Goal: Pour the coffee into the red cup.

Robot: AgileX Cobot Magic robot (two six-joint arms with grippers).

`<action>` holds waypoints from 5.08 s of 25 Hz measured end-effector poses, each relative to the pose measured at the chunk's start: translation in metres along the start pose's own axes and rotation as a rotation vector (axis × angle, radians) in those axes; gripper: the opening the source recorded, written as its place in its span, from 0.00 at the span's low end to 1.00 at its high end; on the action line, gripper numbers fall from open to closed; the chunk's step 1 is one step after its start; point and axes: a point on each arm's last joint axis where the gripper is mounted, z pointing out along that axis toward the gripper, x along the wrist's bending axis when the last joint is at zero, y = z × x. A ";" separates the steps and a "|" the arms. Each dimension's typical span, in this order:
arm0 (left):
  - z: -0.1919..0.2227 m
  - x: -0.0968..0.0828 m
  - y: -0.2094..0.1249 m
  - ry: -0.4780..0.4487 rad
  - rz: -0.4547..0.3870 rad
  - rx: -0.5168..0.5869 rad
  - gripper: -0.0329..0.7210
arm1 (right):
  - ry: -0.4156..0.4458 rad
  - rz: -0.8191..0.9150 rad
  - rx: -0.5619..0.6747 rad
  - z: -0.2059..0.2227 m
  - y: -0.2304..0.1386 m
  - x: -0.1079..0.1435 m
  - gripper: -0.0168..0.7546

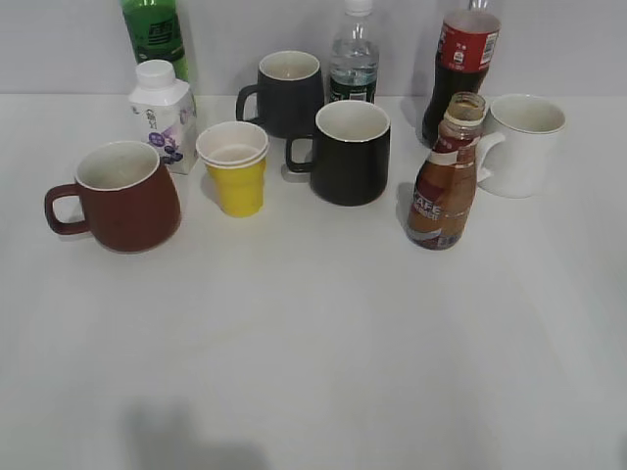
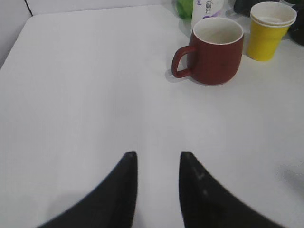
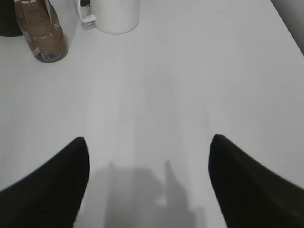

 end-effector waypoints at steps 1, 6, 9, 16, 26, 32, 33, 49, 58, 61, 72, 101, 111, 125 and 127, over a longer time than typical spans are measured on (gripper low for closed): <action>0.000 0.000 0.000 0.000 0.000 0.000 0.36 | 0.000 0.000 0.000 0.000 0.000 0.000 0.78; 0.000 0.000 0.000 0.000 0.000 0.000 0.36 | 0.000 0.000 0.000 0.000 0.000 0.000 0.78; 0.000 0.000 0.000 0.000 0.000 0.000 0.36 | 0.000 0.000 0.000 0.000 0.000 0.000 0.78; 0.000 0.000 0.000 0.000 0.000 0.000 0.36 | 0.000 0.000 0.000 0.000 0.000 0.000 0.78; 0.000 0.000 0.000 0.000 0.000 0.000 0.36 | 0.000 0.000 0.000 0.000 0.000 0.000 0.78; 0.000 0.000 0.000 0.000 0.000 0.000 0.36 | 0.000 0.000 0.000 0.000 0.000 0.000 0.78; 0.000 0.000 0.000 0.000 0.000 0.000 0.36 | 0.000 0.000 0.000 0.000 0.000 0.000 0.78; 0.023 -0.001 0.034 -0.074 -0.025 -0.209 0.36 | 0.035 0.036 -0.222 0.004 0.035 0.002 0.78; 0.105 0.005 0.046 -0.010 -0.070 -0.401 0.36 | 0.090 0.080 -0.279 0.050 0.076 0.004 0.78; 0.130 0.006 0.053 0.011 -0.070 -0.418 0.36 | 0.146 0.060 -0.240 0.068 0.082 0.010 0.78; 0.192 -0.031 0.026 -0.170 0.013 -0.106 0.36 | 0.252 -0.036 -0.034 0.144 0.079 0.040 0.78; 0.276 -0.041 -0.017 -0.079 0.009 -0.129 0.36 | 0.248 -0.044 -0.025 0.179 0.073 0.049 0.72; 0.285 -0.041 -0.028 -0.061 0.017 -0.128 0.36 | 0.248 -0.044 -0.025 0.179 0.072 0.049 0.72; 0.308 -0.046 -0.022 -0.058 0.019 -0.176 0.36 | 0.247 -0.044 -0.026 0.179 0.072 0.049 0.72; 0.314 -0.047 -0.024 -0.058 0.021 -0.166 0.36 | 0.247 -0.045 -0.023 0.180 0.072 0.049 0.72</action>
